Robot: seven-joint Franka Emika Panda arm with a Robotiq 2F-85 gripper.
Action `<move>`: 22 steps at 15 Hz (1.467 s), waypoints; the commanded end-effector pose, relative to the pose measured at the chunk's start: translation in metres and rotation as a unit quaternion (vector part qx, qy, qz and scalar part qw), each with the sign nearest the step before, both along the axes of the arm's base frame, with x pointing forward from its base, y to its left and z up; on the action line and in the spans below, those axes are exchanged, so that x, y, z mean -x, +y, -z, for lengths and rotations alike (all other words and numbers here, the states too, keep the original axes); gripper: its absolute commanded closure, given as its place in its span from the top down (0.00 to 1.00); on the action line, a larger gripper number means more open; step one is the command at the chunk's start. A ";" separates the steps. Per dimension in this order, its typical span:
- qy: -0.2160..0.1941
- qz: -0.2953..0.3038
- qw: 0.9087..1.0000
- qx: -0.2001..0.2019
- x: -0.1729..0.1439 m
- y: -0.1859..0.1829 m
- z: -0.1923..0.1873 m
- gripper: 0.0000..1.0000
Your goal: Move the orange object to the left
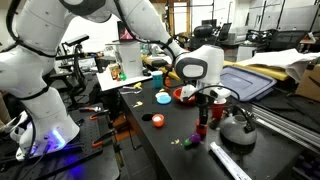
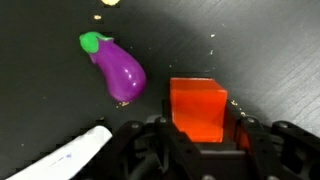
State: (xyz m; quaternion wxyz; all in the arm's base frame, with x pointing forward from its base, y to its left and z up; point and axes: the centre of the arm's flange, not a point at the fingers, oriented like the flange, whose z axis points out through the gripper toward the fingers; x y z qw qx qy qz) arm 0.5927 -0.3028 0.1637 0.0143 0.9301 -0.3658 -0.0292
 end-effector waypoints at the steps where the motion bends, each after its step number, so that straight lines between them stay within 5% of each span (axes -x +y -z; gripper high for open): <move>1: 0.007 -0.034 0.999 0.004 0.020 0.016 -0.024 0.26; 9: 0.022 -0.117 0.993 0.023 0.034 0.062 -0.054 0.26; 22: 0.031 -0.261 0.963 0.052 0.060 0.166 -0.093 0.26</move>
